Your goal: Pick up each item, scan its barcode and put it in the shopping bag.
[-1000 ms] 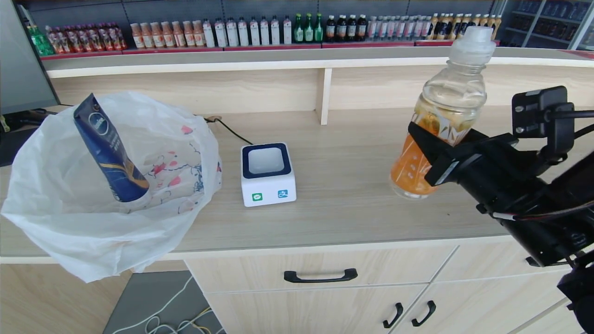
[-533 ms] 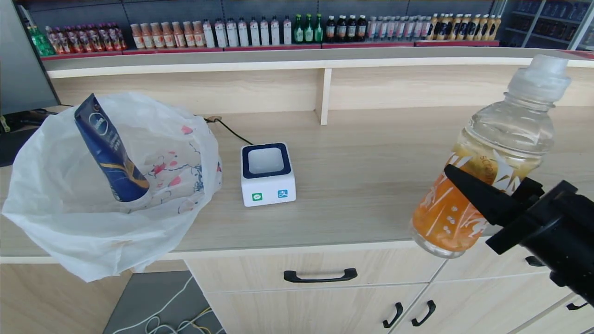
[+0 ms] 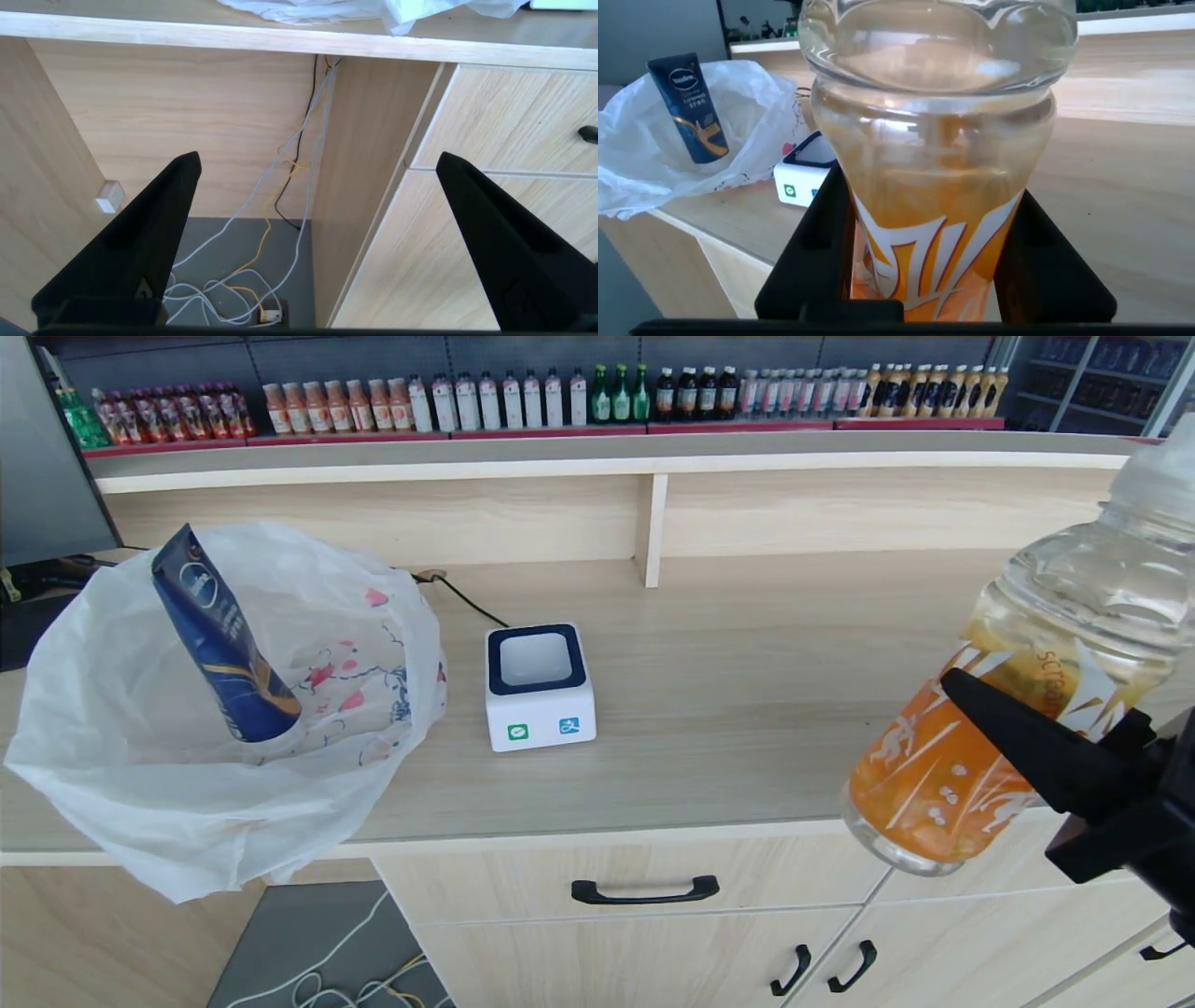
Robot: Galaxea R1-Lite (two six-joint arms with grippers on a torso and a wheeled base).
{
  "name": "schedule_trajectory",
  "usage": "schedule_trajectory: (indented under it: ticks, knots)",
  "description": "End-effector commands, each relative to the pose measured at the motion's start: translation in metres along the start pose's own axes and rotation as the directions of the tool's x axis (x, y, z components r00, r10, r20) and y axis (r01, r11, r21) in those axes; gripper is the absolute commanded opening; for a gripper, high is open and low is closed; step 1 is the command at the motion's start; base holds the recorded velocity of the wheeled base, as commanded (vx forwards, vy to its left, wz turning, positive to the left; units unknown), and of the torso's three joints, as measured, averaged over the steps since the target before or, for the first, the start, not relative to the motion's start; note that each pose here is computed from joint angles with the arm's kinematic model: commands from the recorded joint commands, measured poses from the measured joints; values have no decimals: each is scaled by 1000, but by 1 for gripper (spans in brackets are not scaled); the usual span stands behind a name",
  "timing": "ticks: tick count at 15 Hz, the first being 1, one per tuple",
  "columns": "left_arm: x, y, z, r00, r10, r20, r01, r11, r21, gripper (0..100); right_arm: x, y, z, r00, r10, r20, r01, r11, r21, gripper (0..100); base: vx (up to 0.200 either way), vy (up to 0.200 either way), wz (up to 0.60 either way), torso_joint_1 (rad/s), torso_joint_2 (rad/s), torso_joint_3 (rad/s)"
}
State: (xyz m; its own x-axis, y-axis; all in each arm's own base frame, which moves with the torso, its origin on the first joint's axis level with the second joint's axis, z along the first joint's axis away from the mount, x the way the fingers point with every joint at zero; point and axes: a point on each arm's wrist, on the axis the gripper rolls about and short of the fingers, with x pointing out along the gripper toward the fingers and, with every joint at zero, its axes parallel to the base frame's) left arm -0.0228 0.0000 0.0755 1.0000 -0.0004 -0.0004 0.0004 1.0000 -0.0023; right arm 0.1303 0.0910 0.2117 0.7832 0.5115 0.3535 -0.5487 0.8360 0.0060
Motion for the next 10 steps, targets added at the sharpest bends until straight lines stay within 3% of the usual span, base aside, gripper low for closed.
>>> schedule_trajectory:
  ticks: [1,6,8,10]
  knots:
    - [0,0,0,1000,0,0,0,1000,-1,100,1,0,-1,1000,2,-6,-2,1000,-8,0,0,0,0,0,0,0]
    - [0,0,0,1000,-1,0,1,1000,-1,100,1,36,-10,977,210,-45,-214,960,-182,0,0,0,0,0,0,0]
    - [0,0,0,1000,0,0,0,1000,-1,100,7,64,-22,939,332,-93,-344,894,-286,0,0,0,0,0,0,0]
    - [0,0,0,1000,0,0,0,1000,-1,100,22,88,-25,944,316,-97,-327,851,-412,0,0,0,0,0,0,0]
